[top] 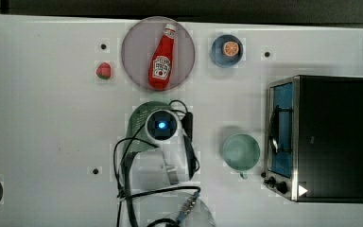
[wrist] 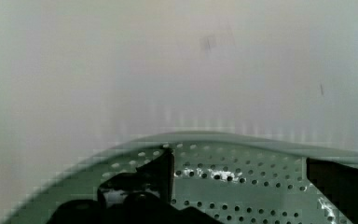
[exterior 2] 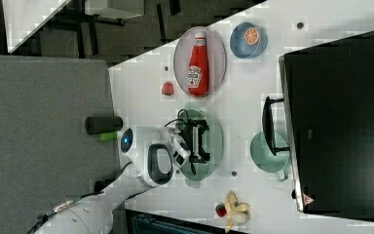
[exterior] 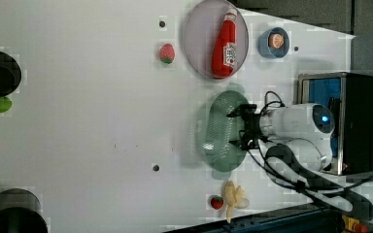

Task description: Drag strainer left to right.

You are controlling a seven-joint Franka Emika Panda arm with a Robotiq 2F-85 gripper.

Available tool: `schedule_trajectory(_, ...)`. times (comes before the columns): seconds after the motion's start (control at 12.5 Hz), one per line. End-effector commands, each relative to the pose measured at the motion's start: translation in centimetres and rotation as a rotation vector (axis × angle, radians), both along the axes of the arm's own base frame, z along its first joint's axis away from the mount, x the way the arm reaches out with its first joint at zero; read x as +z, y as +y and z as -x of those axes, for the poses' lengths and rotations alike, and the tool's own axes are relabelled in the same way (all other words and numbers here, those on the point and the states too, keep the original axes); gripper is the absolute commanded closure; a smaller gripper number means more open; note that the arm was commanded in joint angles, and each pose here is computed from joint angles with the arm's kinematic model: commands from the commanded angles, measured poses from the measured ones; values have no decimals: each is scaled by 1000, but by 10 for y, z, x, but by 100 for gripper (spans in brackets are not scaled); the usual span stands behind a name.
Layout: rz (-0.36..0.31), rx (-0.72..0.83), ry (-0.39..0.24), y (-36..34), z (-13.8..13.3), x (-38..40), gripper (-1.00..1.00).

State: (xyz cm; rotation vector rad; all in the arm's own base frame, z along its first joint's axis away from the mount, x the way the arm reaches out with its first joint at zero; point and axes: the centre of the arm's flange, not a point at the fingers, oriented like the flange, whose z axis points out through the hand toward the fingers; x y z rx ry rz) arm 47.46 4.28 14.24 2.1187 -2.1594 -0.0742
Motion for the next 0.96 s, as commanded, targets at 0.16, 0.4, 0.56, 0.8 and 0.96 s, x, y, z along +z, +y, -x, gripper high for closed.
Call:
schedule_trajectory(0.16, -2, 85, -25, -42, -15, 15, -100)
schedule_trajectory(0.4, 12, 51, -26, -70, -15, 15, -100)
schedule_trajectory(0.56, 17, 57, -27, -85, -14, 16, -100)
schedule_trajectory(0.8, 26, 50, -27, -104, -13, 16, -100)
schedule_trajectory(0.96, 32, 36, -25, -112, -12, 16, -100)
